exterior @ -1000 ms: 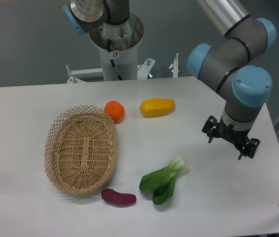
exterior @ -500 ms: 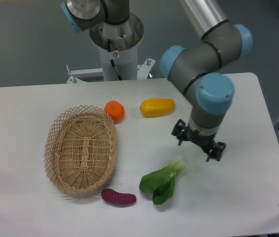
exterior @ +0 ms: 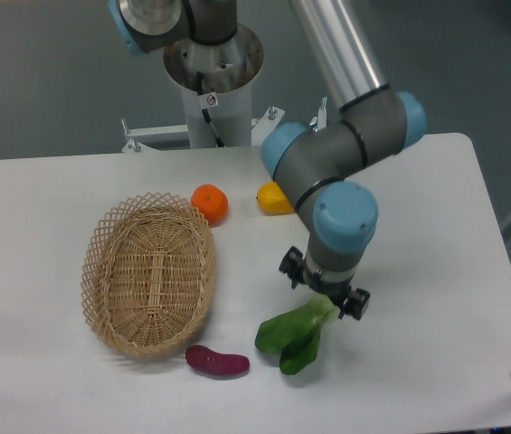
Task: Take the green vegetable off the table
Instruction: 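Lower the gripper onto the bok choy and close it around the stem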
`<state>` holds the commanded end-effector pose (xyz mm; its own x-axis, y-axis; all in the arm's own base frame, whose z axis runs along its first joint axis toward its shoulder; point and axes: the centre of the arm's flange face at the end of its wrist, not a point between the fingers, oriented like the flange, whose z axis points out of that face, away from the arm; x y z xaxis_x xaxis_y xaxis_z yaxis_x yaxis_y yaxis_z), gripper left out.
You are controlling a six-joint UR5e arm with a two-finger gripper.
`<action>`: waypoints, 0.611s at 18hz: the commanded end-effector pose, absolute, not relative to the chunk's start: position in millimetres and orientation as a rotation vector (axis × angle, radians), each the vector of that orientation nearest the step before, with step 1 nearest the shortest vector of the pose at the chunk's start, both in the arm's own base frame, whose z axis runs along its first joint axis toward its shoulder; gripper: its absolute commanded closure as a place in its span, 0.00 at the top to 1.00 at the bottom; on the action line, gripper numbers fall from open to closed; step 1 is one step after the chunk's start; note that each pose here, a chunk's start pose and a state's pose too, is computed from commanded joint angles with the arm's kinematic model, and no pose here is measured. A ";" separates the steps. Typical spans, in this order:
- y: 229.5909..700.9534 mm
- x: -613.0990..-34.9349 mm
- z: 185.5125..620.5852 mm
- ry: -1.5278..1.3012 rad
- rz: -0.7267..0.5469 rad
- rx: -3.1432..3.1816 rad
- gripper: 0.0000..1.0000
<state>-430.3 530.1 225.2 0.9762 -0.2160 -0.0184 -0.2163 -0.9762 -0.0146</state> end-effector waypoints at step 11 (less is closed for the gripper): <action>537.6 -408.2 192.1 0.405 0.005 -3.111 1.00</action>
